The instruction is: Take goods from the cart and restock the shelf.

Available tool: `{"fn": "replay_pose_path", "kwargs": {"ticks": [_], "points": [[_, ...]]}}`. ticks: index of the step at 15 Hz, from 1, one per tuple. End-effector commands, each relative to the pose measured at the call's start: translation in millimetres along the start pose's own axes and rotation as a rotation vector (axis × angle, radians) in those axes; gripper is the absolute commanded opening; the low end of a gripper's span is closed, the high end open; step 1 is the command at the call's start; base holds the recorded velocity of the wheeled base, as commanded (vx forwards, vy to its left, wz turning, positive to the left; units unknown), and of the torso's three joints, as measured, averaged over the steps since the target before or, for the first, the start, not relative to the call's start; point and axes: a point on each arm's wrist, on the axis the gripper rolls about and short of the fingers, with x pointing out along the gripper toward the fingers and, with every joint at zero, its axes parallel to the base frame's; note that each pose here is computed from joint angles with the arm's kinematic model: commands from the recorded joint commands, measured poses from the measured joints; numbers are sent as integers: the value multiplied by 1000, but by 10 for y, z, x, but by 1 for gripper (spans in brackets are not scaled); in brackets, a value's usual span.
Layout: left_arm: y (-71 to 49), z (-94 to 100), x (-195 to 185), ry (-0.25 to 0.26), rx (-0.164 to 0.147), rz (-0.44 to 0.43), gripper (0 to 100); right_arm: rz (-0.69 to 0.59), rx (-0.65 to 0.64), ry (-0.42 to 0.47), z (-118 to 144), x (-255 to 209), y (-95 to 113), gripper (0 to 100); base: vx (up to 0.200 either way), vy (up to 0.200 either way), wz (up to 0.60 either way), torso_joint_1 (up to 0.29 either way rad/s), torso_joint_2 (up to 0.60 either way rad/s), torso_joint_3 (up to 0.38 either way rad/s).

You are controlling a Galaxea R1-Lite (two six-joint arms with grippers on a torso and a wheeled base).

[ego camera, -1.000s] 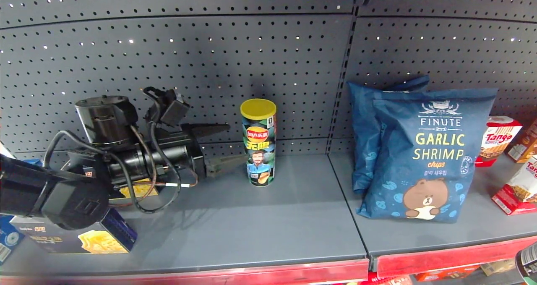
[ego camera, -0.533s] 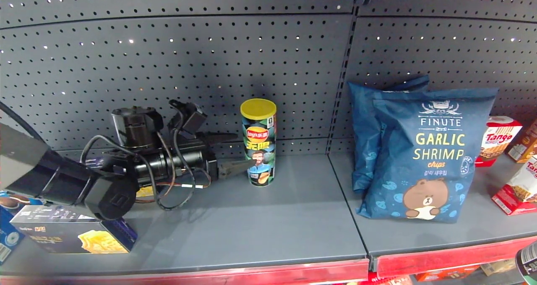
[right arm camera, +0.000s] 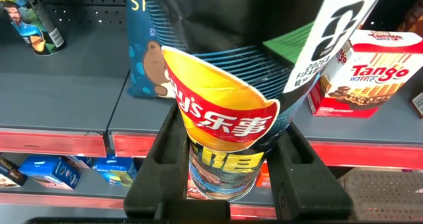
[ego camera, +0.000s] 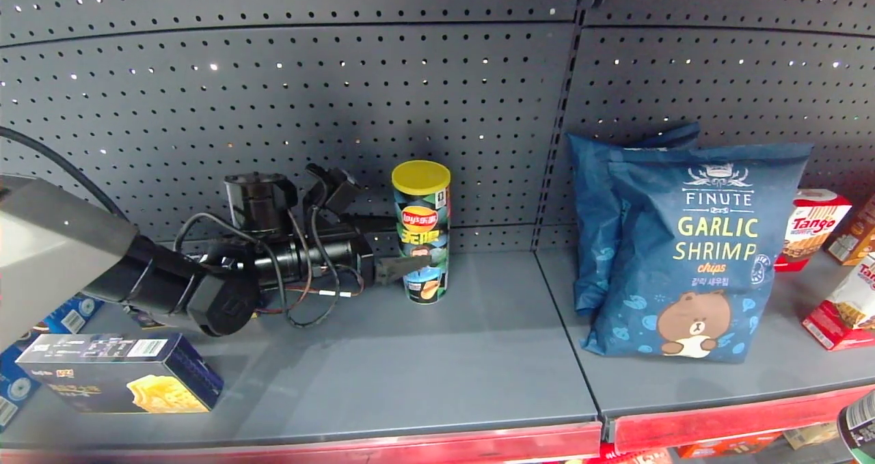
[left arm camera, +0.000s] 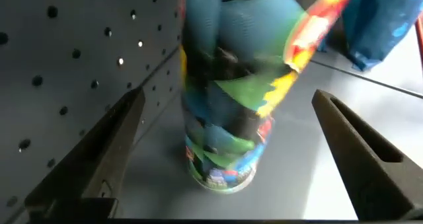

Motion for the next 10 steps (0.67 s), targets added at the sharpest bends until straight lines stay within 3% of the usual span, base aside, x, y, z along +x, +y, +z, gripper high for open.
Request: {"fn": "replay_pose_path", "kwargs": {"ticks": [1, 6, 10], "points": [[37, -6, 117, -9, 9, -12, 100, 1, -1, 3, -2, 5, 1, 0, 0, 0, 0, 0, 0, 0], [29, -108, 270, 46, -32, -4, 100, 1, -1, 5, -2, 8, 1, 0, 0, 0, 0, 0, 0, 0], [46, -64, 389, 34, -19, -25, 100, 1, -1, 6, -10, 8, 1, 0, 0, 0, 0, 0, 0, 0]]}}
